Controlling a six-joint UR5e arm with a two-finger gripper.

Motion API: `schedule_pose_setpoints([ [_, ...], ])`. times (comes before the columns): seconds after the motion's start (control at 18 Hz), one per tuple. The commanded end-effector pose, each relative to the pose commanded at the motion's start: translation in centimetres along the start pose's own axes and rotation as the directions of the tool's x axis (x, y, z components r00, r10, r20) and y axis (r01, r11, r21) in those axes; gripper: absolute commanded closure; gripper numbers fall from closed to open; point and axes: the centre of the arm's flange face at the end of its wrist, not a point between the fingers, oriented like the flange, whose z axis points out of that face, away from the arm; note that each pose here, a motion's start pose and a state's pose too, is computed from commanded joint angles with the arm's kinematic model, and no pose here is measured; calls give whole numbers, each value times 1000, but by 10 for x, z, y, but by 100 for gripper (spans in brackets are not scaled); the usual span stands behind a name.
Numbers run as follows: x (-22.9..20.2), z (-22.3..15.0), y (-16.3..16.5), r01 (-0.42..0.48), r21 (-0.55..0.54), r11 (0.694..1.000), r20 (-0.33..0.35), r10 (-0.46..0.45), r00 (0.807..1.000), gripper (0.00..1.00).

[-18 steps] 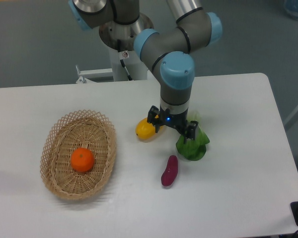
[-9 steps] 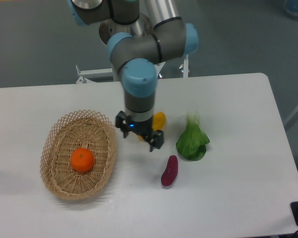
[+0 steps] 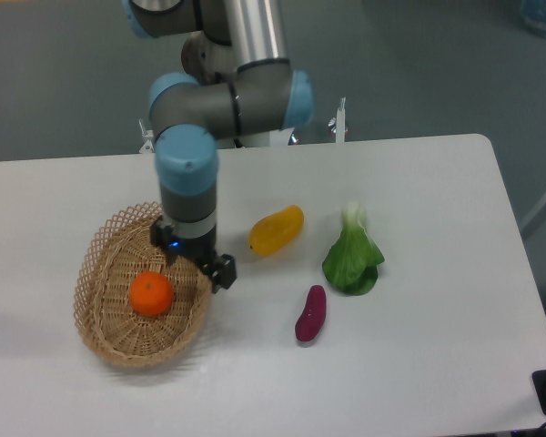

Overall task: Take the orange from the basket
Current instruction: 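Move the gripper over the wicker basket and lower toward the orange, then close the gripper around the orange inside the basket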

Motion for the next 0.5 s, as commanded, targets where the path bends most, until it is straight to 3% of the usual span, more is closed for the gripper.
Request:
schedule_pose_setpoints([
  [0.5, 28, 30, -21, -36, -35, 999, -26, 35, 999, 0],
])
